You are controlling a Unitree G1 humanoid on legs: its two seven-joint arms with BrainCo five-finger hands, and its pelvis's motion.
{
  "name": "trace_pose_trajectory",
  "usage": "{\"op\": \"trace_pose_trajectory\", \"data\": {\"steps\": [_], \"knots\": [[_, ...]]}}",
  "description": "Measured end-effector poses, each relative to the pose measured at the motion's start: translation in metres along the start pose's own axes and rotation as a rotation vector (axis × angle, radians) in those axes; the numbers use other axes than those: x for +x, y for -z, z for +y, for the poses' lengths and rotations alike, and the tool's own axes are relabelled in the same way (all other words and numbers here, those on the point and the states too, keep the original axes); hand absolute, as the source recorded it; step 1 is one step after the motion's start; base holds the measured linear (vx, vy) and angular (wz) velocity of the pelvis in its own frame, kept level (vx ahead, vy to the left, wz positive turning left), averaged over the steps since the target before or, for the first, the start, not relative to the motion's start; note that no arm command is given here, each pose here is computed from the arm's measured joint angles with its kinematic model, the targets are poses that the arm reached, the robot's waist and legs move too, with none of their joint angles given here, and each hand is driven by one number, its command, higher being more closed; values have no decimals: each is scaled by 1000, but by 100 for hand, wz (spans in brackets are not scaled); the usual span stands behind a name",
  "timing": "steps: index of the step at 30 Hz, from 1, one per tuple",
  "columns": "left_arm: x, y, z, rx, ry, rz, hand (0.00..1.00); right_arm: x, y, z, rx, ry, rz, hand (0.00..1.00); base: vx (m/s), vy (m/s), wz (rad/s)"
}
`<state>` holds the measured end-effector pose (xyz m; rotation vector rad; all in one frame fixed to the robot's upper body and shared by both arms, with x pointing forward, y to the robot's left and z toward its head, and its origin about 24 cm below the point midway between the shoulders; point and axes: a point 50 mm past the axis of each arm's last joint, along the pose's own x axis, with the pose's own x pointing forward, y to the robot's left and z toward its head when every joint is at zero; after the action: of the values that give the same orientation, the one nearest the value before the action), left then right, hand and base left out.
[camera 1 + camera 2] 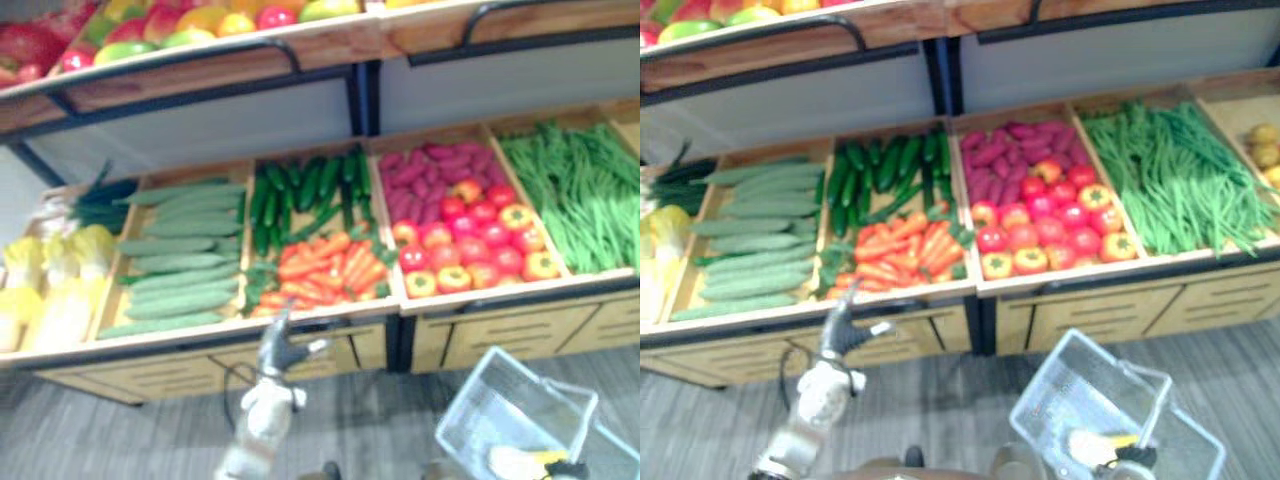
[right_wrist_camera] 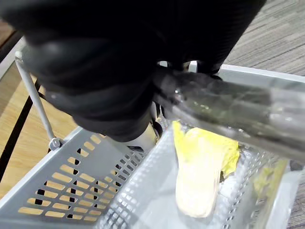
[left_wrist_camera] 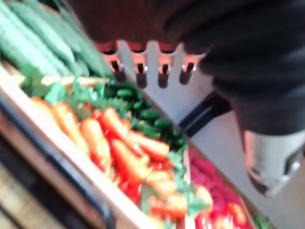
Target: Pick vegetable in the basket
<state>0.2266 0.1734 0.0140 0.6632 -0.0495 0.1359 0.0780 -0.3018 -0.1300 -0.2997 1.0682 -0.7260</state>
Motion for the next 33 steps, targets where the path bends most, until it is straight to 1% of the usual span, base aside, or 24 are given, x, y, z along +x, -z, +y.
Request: {"op": "trace_pose_trajectory", "data": {"steps": [3, 7, 10, 14, 16, 17, 19, 23, 24, 27, 31, 33], "knots": [[20, -3, 28, 64, -76, -49, 0, 0, -1, 0, -2, -1, -7, 100, 0, -76, 8], [46, -23, 49, 84, -173, -139, 0, 1, -7, 1, 2, -3, -23, 100, -60, 32, 1], [71, -43, 65, 116, -231, -216, 0, 3, -23, 3, 19, -3, -67, 100, -123, 22, -20], [107, -60, 85, 202, -292, -238, 0, 2, -39, 3, 42, 5, -127, 100, -14, 42, 17], [127, -68, 95, 281, -311, -237, 0, 2, -53, 6, 66, 5, -166, 100, 7, 29, -8], [131, -69, 97, 299, -314, -233, 0, 1, -56, 8, 71, 4, -177, 100, 28, 27, -19], [145, -76, 100, 377, -309, -226, 0, -4, -74, 18, 76, -14, -244, 100, 73, 22, -22], [159, -81, 97, 453, -284, -203, 0, -12, -99, 28, 83, -22, -351, 100, 80, 41, -15], [161, -83, 95, 489, -281, -203, 0, -16, -105, 33, 82, -30, -379, 100, 53, 29, -6], [167, -92, 97, 503, -289, -214, 0, -24, -118, 42, 98, -53, -437, 100, 51, 18, -7], [171, -101, 94, 485, -289, -223, 0, -30, -125, 47, 103, -71, -481, 100, 20, -13, -7], [172, -103, 83, 462, -267, -216, 0, -31, -127, 47, 106, -72, -490, 100, 13, -9, -12]]}}
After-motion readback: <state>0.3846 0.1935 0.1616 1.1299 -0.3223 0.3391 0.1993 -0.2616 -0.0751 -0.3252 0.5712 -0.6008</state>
